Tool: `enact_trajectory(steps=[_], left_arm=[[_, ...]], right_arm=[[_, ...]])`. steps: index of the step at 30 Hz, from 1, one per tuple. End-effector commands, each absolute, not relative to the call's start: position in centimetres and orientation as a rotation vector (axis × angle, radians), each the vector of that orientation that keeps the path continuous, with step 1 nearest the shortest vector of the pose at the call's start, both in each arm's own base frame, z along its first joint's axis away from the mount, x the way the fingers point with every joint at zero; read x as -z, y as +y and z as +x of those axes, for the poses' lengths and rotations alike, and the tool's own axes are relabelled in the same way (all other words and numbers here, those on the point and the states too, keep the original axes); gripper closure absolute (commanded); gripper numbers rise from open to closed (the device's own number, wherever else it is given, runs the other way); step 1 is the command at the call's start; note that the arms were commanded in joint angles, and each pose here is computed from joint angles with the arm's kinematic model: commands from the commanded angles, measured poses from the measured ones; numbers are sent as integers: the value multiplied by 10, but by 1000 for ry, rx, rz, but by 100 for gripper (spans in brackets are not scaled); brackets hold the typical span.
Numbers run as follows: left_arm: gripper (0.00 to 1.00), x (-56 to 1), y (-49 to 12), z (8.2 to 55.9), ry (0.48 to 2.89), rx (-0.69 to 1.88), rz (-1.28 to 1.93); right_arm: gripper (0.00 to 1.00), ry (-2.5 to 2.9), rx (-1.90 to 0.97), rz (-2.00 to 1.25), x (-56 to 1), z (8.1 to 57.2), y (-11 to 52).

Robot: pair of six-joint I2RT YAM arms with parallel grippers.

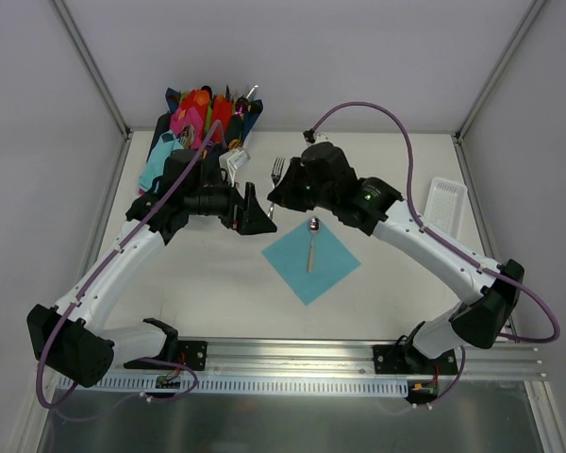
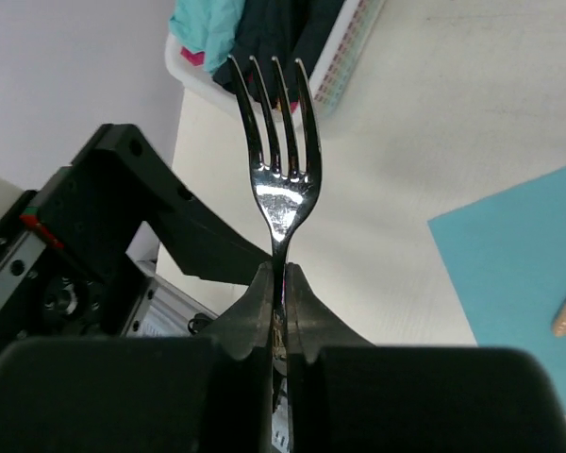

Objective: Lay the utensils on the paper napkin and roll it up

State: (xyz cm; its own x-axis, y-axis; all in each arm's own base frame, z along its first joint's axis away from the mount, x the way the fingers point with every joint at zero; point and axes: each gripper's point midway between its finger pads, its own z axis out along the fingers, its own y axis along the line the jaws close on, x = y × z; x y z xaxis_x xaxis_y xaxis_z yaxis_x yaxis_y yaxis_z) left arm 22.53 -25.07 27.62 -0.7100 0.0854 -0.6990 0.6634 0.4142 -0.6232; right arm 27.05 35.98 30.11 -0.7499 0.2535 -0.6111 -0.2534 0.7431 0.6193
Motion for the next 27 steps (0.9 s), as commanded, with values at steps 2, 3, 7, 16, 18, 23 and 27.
enact_trajectory(steps=[2, 3, 7, 16, 18, 23, 27], left_arm=[[1, -288, -241, 236, 2071, 1193, 630], [1, -289, -235, 243, 2076, 1141, 609], [1, -296, -209, 256, 2089, 1074, 537], [1, -275, -175, 276, 2208, 1163, 331], [1, -272, -176, 276, 2218, 1170, 327], [1, -272, -174, 279, 2216, 1162, 328], [1, -274, -175, 282, 2213, 1161, 329]], right_arm=[[100, 2281, -776, 65, -287, 280, 308], [100, 2328, -734, 70, -272, 276, 297], [100, 2477, -584, 76, -210, 264, 262], [100, 2658, -413, 41, -129, 267, 249], [100, 2668, -425, 57, -123, 275, 248], [100, 2706, -421, 76, -103, 289, 247], [100, 2742, -457, 74, -89, 290, 254]])
